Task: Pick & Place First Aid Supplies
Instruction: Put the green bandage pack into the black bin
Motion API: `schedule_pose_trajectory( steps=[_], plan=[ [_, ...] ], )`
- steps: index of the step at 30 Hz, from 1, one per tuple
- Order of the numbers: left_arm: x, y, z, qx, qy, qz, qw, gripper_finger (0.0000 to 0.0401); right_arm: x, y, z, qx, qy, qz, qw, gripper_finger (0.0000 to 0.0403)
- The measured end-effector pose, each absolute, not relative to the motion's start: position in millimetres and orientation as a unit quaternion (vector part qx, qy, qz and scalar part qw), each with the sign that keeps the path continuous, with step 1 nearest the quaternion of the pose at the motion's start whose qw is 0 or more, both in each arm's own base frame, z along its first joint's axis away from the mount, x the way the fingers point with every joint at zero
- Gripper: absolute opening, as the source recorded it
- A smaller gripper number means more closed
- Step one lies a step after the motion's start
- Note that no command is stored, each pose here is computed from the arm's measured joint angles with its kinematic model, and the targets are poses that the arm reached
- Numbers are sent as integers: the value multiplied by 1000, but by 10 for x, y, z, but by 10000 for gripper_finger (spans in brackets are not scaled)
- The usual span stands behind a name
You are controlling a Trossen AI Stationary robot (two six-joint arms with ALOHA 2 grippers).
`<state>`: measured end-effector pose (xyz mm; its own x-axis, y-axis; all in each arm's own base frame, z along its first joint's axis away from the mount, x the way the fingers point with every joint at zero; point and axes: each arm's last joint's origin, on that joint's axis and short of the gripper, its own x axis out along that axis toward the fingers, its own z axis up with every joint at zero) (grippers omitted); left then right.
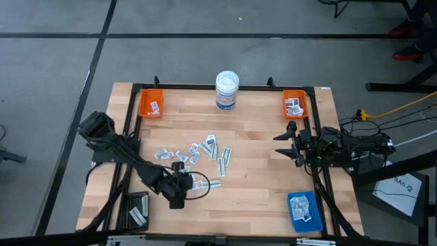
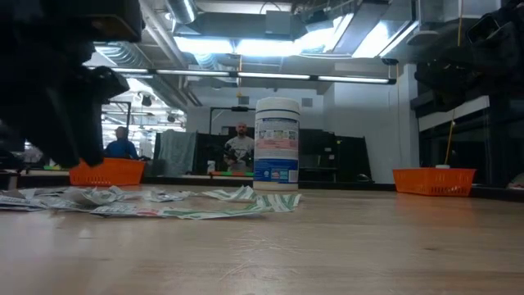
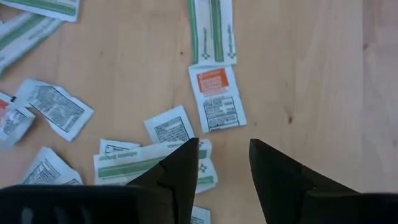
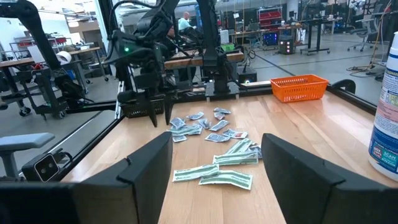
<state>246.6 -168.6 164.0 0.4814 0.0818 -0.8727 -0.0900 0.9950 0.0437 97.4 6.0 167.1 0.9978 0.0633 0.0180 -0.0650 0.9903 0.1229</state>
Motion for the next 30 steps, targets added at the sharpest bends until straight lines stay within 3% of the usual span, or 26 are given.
schedule_pose_trajectory(
  steps=[30],
  plan=[
    [2437,-1679,1483,49,538,62,839,136,974,60,1671,62,-7,32,998,245]
  ],
)
